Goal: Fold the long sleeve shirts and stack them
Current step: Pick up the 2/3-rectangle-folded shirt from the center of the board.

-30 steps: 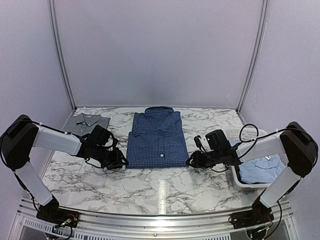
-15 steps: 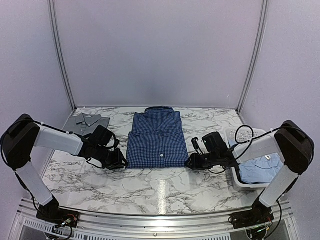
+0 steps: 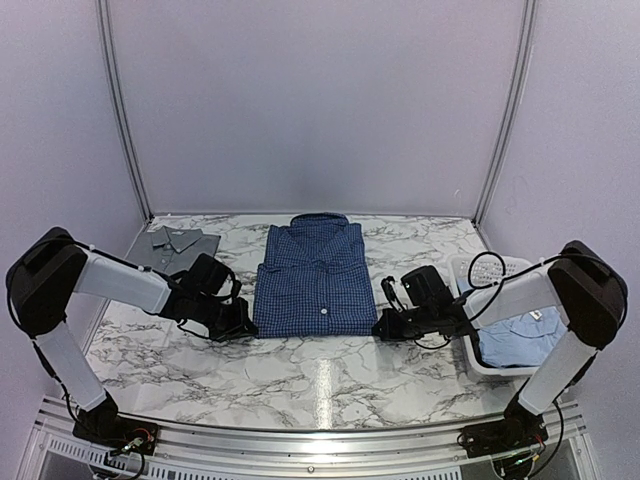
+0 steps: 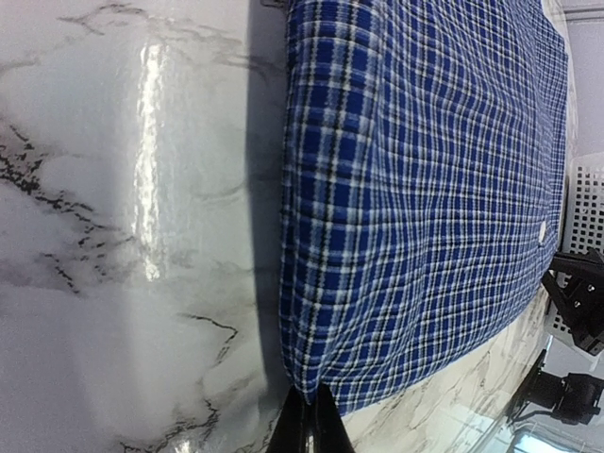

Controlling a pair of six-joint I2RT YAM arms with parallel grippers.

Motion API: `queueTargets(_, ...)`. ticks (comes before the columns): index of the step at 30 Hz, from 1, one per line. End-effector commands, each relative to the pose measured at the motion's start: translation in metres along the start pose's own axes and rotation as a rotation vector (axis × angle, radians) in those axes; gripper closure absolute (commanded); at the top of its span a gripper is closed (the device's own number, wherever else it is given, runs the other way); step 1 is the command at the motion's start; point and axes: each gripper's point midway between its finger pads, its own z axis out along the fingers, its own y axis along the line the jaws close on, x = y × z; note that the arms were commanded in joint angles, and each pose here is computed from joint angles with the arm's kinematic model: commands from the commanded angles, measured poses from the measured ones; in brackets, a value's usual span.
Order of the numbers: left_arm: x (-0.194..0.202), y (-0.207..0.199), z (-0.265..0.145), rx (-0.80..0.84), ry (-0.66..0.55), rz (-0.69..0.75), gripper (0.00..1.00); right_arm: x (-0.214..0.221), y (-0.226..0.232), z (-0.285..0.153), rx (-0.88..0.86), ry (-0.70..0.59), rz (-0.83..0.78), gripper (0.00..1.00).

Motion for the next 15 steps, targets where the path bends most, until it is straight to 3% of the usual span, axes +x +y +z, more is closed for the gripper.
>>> queueTargets(1,0.003,-0.004,-0.002,0.038,-0.015,-0.007,1.00,0.006,0.009,-0.001,0.010,0.013,-0.035,1.00)
queueTargets(15,0.043,0.007,-0.061,0.019,-0.095,0.044,1.00,0.050,0.046,-0.036,0.003,0.024,-0.074,1.00)
